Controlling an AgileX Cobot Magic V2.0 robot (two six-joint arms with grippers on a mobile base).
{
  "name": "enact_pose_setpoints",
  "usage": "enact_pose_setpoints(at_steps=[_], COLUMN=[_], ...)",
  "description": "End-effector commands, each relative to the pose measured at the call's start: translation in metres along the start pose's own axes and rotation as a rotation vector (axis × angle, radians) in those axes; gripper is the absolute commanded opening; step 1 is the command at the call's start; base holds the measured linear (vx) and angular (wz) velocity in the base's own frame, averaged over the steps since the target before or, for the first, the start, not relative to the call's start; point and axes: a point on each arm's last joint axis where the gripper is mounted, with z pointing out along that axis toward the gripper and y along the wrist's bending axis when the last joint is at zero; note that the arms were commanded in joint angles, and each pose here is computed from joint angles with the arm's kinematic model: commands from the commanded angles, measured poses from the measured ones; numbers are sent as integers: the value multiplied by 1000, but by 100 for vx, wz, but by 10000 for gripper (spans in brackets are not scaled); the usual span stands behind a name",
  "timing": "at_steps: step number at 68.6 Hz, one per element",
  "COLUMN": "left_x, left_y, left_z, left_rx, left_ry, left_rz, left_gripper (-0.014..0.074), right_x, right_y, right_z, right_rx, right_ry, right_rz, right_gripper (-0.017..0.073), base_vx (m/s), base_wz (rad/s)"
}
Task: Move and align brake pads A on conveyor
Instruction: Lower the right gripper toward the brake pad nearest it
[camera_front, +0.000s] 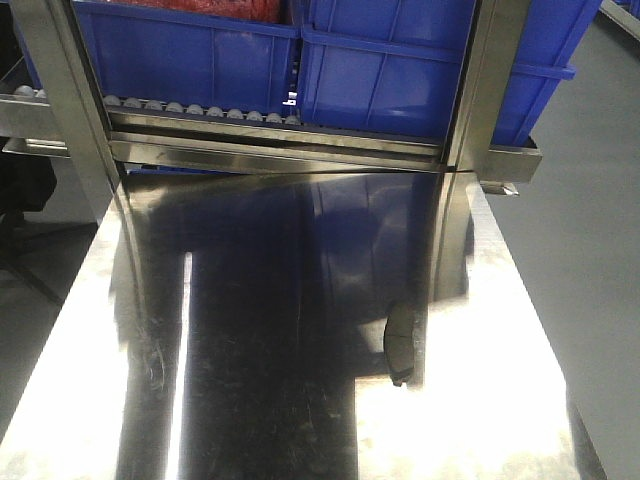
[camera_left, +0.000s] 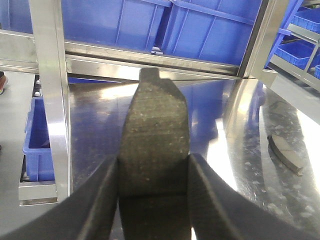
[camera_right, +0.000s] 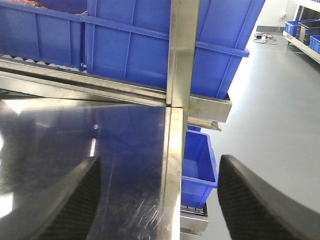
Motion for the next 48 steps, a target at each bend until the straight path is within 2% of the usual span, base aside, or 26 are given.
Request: enact_pose_setpoints(at_steps=[1, 17, 35, 43, 48], left_x=[-15, -15, -15, -15, -15], left_y=[-4, -4, -4, -4, -4], left_z=[-3, -3, -3, -3, -3], left_rx=[32, 32, 32, 32, 32], left_ry=[-102, -102, -102, -102, -102], left_rz=[3, 3, 3, 3, 3], left_gripper=[-6, -6, -6, -6, -6], right_x=[-15, -15, -15, -17, -18], right_y=[-1, -1, 1, 1, 1], right_z=[-2, -2, -1, 9, 23], right_rx=[7, 6, -16, -19, -24], right_ry=[-92, -91, -73, 23, 146], right_rz=[-17, -15, 38, 34, 30], right_gripper=[490, 490, 490, 487, 487], base_vx=[0, 0, 0, 0, 0], base_wz=[0, 0, 0, 0, 0])
